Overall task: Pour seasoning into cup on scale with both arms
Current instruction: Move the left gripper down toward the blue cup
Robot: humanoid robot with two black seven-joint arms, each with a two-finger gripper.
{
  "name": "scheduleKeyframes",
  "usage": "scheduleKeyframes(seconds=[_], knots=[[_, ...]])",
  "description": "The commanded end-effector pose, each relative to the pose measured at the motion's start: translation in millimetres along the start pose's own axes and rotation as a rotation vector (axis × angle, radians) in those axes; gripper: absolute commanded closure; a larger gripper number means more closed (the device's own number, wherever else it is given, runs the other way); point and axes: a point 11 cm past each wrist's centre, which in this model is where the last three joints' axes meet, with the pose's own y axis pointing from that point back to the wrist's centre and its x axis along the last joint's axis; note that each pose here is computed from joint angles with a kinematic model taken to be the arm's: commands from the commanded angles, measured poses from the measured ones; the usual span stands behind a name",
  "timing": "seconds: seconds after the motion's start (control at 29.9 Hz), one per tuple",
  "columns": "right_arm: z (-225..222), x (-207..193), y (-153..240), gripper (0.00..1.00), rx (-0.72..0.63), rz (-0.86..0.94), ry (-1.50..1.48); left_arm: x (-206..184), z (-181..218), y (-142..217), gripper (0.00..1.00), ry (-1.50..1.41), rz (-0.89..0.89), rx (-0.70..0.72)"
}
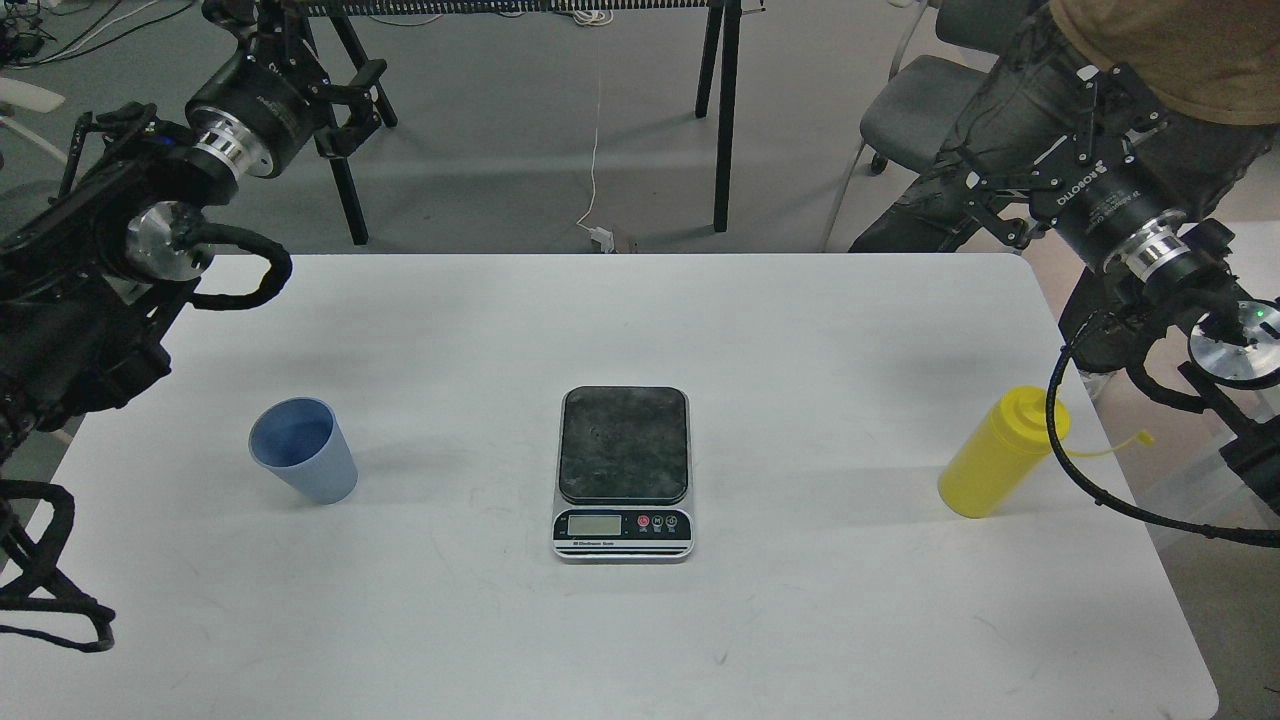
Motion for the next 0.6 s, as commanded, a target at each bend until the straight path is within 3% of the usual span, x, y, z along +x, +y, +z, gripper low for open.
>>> scheduleKeyframes(seconds=[0.0, 0.33, 0.57], knots=[[-0.6, 1.5, 1.4, 0.0, 0.0, 0.004, 0.002, 9.2, 6.6, 17.5, 0.0, -0.238, -0.078, 0.118], [-1.7, 1.0, 1.9, 0.0, 0.005, 0.002, 0.0, 37.1, 43.6, 79.6, 0.0, -0.835, -0.214, 0.315], [-2.1, 1.2, 2.4, 0.0, 0.006, 0.002, 0.0, 40.9, 8.1, 104.0, 0.0, -0.85, -0.265, 0.414]])
